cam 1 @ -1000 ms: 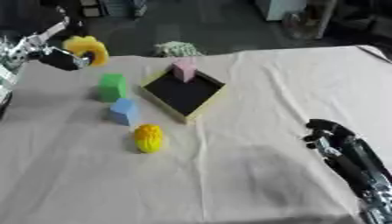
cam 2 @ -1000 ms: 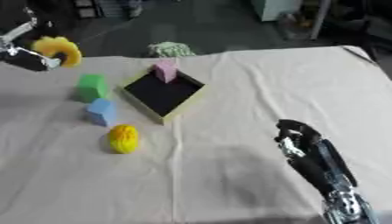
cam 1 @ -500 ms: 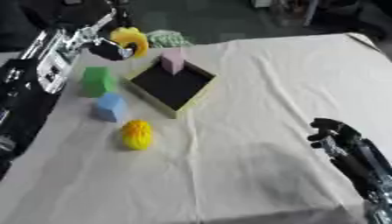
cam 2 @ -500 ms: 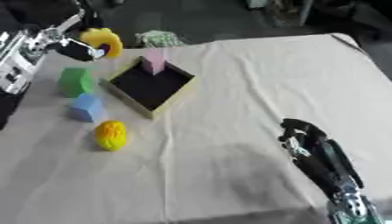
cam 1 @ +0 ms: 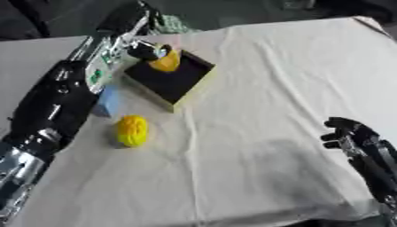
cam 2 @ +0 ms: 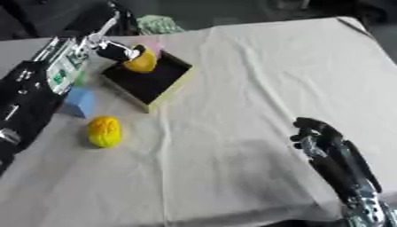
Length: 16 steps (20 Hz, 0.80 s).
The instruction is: Pick up objects on the table and place them in the box.
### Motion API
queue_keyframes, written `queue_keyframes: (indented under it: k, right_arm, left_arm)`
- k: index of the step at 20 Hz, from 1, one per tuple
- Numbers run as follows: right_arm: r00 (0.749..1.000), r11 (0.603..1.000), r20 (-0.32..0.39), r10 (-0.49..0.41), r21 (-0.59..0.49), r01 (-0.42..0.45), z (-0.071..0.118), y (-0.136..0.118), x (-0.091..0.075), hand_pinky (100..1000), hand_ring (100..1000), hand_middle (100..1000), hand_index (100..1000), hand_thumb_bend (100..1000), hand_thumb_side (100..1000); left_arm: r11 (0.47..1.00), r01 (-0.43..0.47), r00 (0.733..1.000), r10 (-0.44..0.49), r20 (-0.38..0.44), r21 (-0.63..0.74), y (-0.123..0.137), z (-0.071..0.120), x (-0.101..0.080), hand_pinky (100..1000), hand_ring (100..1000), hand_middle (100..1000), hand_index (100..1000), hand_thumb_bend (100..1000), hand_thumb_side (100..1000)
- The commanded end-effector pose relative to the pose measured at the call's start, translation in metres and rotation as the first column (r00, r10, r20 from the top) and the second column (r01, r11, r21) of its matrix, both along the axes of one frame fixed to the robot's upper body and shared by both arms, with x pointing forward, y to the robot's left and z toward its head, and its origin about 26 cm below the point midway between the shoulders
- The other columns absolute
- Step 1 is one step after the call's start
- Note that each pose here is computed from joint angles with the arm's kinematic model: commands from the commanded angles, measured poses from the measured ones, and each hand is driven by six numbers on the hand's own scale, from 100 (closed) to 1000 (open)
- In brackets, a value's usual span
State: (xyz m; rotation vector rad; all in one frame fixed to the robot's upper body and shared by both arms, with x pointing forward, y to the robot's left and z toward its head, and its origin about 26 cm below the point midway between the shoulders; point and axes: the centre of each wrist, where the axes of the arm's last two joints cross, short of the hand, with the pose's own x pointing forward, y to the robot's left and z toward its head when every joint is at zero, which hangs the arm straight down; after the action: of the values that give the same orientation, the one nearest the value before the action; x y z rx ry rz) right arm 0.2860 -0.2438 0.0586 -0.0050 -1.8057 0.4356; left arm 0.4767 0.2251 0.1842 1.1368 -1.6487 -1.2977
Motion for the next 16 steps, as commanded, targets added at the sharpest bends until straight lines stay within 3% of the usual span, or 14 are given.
queue_keyframes:
  k: [1,10,13,16]
  right_arm:
    - [0.999,1.000,0.036,0.017,-0.001,-0.017,0.011,0.001,0.002,685,691,761,809,100,616]
    - [0.999,1.000,0.040,0.016,-0.001,-0.016,0.012,0.001,0.002,685,691,761,809,100,616]
    - [0.999,1.000,0.039,0.004,-0.001,-0.004,0.010,-0.001,0.001,686,692,761,809,100,597]
    - [0.999,1.000,0.034,-0.014,-0.008,0.014,0.008,-0.004,0.000,686,692,761,809,100,588]
  left_arm:
    - [0.999,0.027,0.998,-0.028,0.048,0.023,-0.008,0.010,0.002,646,565,556,729,508,331]
    - [0.998,0.051,0.998,-0.052,0.039,0.043,-0.015,0.002,0.000,664,586,576,745,527,337]
    - [0.996,0.079,0.994,-0.082,0.079,0.040,-0.010,0.015,-0.003,679,614,603,773,551,342]
    - [0.995,0.085,0.991,-0.089,0.095,0.046,0.012,0.034,-0.011,702,643,636,798,569,366]
